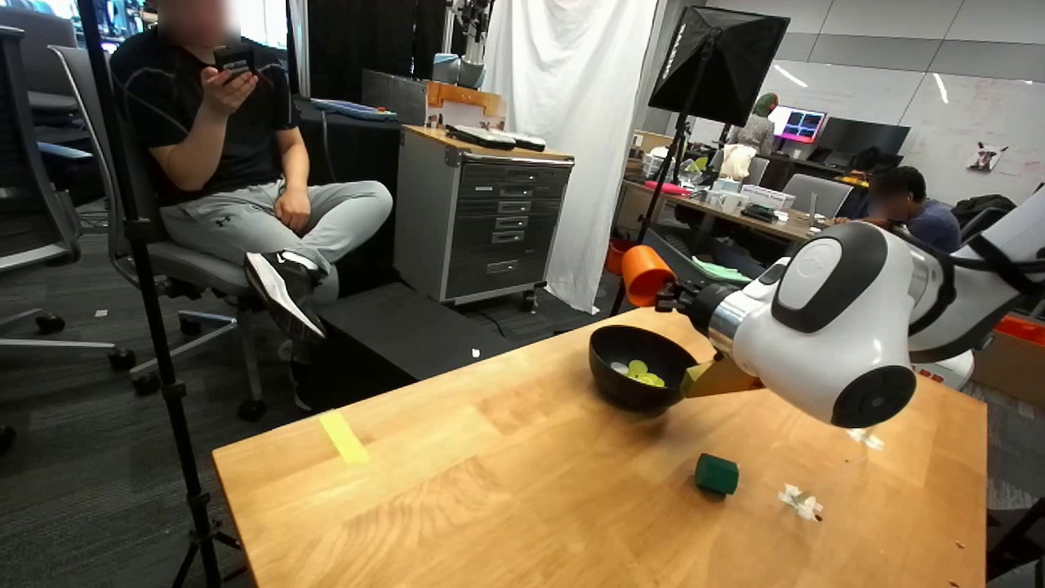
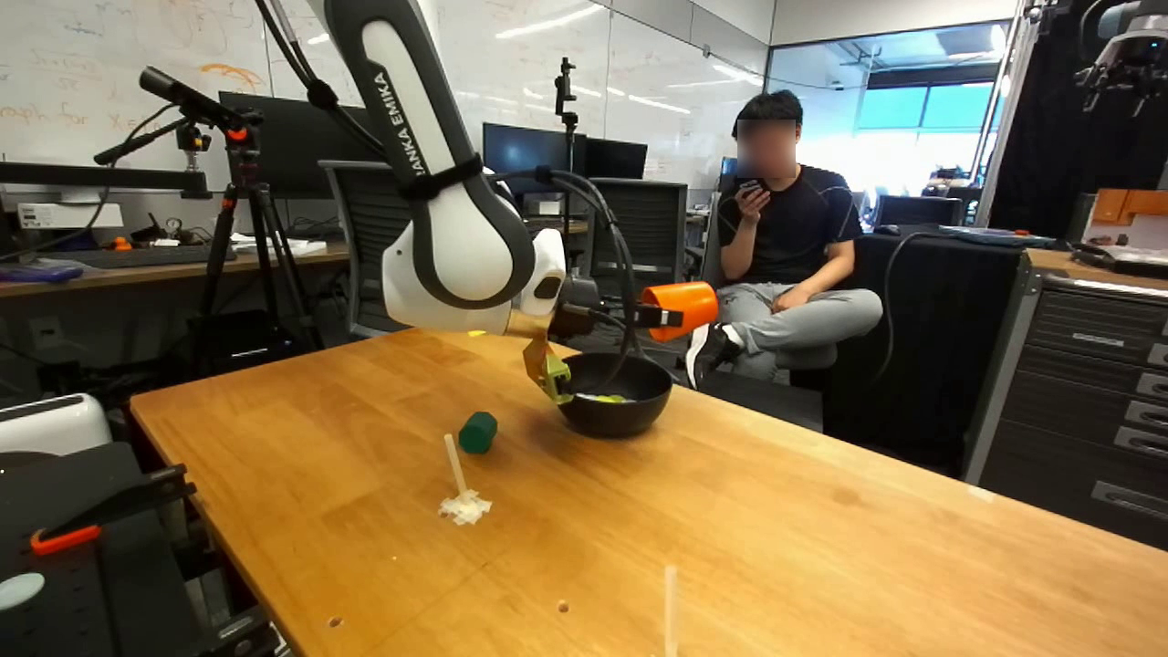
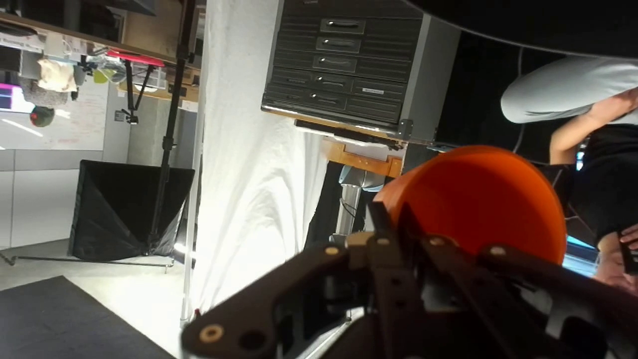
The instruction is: Pour the contents in the cup into the bowl
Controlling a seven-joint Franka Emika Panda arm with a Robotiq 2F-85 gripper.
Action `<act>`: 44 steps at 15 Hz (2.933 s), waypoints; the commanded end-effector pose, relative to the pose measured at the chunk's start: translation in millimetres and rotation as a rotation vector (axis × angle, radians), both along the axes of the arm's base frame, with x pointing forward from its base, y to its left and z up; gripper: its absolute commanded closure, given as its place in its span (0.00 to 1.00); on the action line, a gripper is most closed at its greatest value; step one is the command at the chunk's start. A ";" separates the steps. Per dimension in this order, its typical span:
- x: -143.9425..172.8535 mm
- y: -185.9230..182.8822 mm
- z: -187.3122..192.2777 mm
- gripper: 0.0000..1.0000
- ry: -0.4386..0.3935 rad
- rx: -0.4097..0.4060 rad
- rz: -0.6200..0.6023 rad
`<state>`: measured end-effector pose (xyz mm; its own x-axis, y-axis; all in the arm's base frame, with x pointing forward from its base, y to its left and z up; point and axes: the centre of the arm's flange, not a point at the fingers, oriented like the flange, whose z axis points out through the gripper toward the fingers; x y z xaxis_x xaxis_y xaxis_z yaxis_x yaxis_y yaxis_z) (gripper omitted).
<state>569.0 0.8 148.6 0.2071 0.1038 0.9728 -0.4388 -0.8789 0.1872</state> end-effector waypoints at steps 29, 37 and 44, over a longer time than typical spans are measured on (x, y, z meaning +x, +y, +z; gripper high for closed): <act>-42.1 -75.2 181.7 0.98 0.071 0.589 0.005; -47.0 -127.1 248.1 0.98 0.220 0.893 -0.041; -75.2 -164.3 249.0 0.98 0.420 1.014 -0.166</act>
<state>465.1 -160.7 361.2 0.4451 -0.7465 0.4947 -0.5690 -0.6623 -0.4875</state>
